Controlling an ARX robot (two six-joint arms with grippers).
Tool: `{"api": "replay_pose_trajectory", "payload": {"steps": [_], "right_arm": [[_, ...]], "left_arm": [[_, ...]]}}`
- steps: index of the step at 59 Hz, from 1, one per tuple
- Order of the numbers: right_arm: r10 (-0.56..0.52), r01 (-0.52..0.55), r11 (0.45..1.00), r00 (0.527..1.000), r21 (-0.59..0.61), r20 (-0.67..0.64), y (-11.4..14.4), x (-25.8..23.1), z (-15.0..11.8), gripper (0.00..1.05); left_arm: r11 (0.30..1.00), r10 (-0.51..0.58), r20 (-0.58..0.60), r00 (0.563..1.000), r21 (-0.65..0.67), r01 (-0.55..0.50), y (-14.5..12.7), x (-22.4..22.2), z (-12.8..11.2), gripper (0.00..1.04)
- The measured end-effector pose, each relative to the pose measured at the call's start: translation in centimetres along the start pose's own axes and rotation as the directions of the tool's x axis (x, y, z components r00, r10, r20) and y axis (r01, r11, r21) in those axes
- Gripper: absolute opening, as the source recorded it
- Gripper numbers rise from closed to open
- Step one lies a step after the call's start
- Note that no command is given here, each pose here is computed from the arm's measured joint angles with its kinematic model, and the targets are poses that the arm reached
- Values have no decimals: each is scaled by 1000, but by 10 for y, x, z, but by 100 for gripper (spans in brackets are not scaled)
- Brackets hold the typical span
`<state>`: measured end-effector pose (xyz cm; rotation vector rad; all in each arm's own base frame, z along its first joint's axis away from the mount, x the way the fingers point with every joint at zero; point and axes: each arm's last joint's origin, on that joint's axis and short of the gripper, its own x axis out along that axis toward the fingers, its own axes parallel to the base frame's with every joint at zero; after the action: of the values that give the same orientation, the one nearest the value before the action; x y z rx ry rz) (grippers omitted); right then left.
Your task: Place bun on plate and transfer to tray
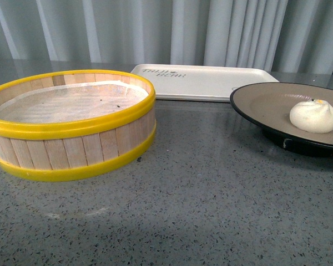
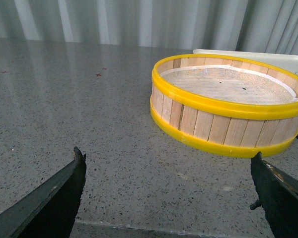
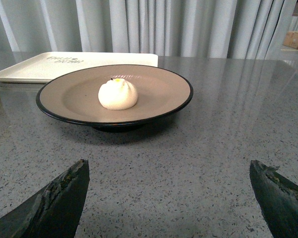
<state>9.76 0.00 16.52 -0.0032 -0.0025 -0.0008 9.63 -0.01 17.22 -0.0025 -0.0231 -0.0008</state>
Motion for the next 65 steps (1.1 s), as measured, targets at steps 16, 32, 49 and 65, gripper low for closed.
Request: {"api": "replay_pose_trajectory", "payload": {"steps": [16, 32, 49, 65], "right_arm": [[-424, 421, 905, 904, 58, 51, -25, 37, 42, 96], [-353, 365, 848, 930, 384, -106, -90, 109, 72, 96], [-2, 238, 573, 957, 784, -289, -81, 170, 53, 96], [156, 238, 418, 932, 877, -327, -58, 180, 41, 96]], "left_arm": [[1000, 0, 0, 1000, 0, 0, 0, 0, 0, 98], [1000, 0, 0, 1000, 0, 0, 0, 0, 0, 98], [1000, 0, 0, 1000, 0, 0, 0, 0, 0, 98], [1000, 0, 0, 1000, 0, 0, 0, 0, 0, 98]]}}
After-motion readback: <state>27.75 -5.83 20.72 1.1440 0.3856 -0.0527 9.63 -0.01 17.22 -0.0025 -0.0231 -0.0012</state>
